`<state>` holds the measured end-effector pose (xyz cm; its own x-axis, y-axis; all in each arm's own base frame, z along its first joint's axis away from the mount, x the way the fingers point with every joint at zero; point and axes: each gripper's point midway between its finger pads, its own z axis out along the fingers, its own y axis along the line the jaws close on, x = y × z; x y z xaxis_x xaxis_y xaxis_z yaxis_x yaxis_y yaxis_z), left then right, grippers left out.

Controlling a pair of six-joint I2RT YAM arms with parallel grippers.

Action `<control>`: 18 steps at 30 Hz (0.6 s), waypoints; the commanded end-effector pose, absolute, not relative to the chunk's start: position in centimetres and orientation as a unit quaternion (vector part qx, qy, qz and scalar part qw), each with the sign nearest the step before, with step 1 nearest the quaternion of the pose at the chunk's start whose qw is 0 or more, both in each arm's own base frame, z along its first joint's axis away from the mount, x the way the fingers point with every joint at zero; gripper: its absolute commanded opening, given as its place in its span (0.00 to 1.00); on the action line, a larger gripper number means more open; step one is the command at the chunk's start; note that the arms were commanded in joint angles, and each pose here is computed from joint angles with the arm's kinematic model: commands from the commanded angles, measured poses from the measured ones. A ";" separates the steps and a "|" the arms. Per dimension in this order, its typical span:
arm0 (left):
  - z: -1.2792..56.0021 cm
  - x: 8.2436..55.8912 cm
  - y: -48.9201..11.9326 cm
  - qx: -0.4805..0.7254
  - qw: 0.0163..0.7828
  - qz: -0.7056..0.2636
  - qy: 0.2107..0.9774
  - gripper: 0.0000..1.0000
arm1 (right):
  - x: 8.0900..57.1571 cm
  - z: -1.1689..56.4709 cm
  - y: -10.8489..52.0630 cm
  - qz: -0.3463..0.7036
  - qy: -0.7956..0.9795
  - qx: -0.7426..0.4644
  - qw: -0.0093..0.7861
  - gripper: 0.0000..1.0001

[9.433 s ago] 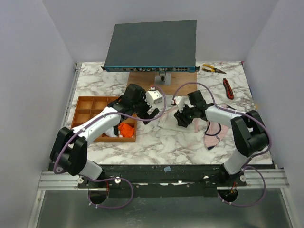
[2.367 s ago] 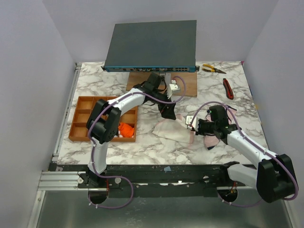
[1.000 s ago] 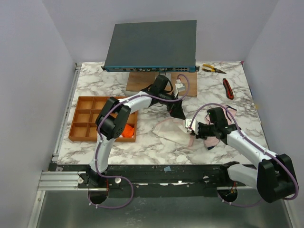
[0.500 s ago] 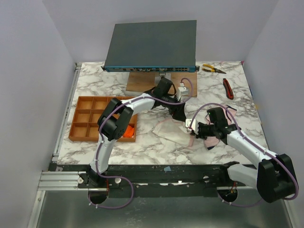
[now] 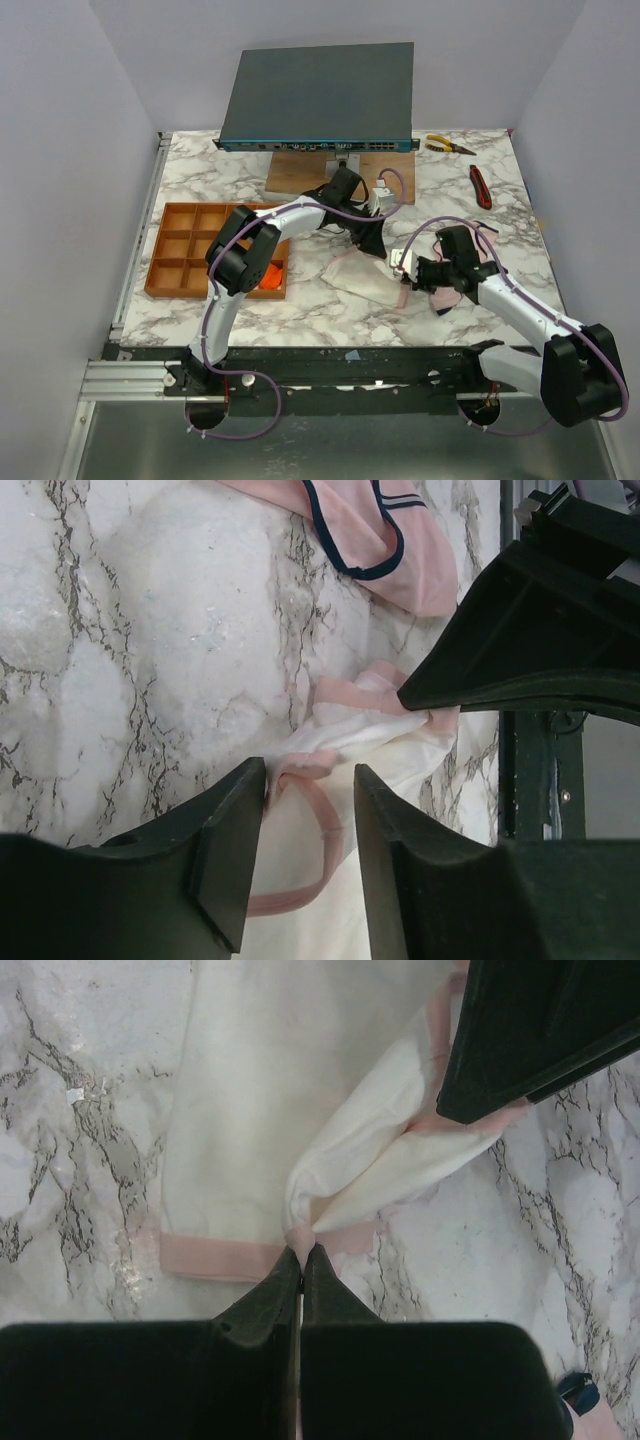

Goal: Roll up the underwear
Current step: Fold the underwear at the center of the board.

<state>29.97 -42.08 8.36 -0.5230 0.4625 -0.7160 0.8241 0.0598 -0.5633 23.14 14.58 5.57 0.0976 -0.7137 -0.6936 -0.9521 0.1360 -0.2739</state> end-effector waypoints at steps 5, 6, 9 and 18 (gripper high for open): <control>9.1 30.0 -42.5 0.465 0.177 -0.521 0.694 0.39 | 23.5 5.8 14.6 0.151 0.657 -0.634 0.378 0.01; 9.2 30.1 -42.6 0.465 0.178 -0.521 0.693 0.39 | 23.5 5.8 14.6 0.152 0.657 -0.634 0.378 0.01; 9.4 30.1 -42.7 0.468 0.179 -0.522 0.690 0.34 | 23.5 5.9 14.5 0.150 0.658 -0.634 0.378 0.01; 9.3 29.8 -42.1 0.480 0.174 -0.512 0.691 0.01 | 23.6 7.0 14.8 0.160 0.663 -0.625 0.379 0.01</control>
